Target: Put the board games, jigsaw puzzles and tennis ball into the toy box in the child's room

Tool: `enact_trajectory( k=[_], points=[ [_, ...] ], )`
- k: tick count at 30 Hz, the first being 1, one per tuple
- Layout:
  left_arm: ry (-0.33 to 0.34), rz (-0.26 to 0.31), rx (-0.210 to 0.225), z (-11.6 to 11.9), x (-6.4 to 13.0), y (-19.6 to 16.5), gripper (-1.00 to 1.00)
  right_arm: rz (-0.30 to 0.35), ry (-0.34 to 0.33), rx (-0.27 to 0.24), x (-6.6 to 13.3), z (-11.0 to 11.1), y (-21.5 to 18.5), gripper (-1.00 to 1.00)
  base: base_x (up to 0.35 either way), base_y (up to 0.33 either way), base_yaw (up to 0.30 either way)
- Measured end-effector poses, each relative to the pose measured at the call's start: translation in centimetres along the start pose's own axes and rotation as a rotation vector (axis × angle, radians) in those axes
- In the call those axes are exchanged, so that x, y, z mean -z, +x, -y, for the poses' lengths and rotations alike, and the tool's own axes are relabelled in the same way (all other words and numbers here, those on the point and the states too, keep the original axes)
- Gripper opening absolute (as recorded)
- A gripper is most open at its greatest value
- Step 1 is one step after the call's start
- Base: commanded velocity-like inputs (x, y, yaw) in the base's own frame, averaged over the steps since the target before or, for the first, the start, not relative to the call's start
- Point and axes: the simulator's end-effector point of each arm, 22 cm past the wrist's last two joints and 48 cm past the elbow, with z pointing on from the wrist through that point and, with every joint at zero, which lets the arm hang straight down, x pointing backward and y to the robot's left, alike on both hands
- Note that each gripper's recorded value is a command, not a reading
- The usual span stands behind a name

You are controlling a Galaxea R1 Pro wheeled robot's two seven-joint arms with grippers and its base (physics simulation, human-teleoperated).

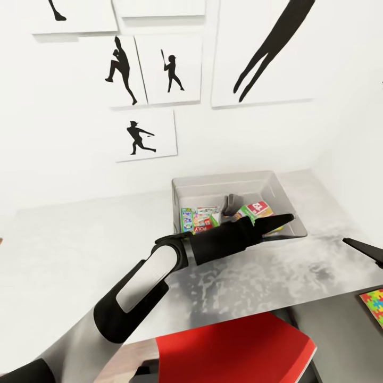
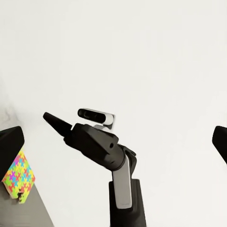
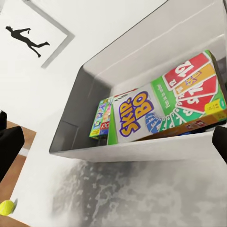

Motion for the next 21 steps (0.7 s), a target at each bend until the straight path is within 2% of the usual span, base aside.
enact_trajectory(
  k=[10, 21],
  points=[
    [-0.027, 0.04, 0.014, -1.0, 1.4, -0.9, 1.0, 0.007, -0.007, 0.011, 0.2, -0.6, -0.4, 1.0, -0.027, 0.0, 0.0],
    [-0.016, 0.056, 0.005, -0.3, 1.8, -1.2, 1.0, -0.003, -0.02, 0.022, 0.1, -1.4, -0.4, 1.0, -0.115, 0.0, 0.0]
  ],
)
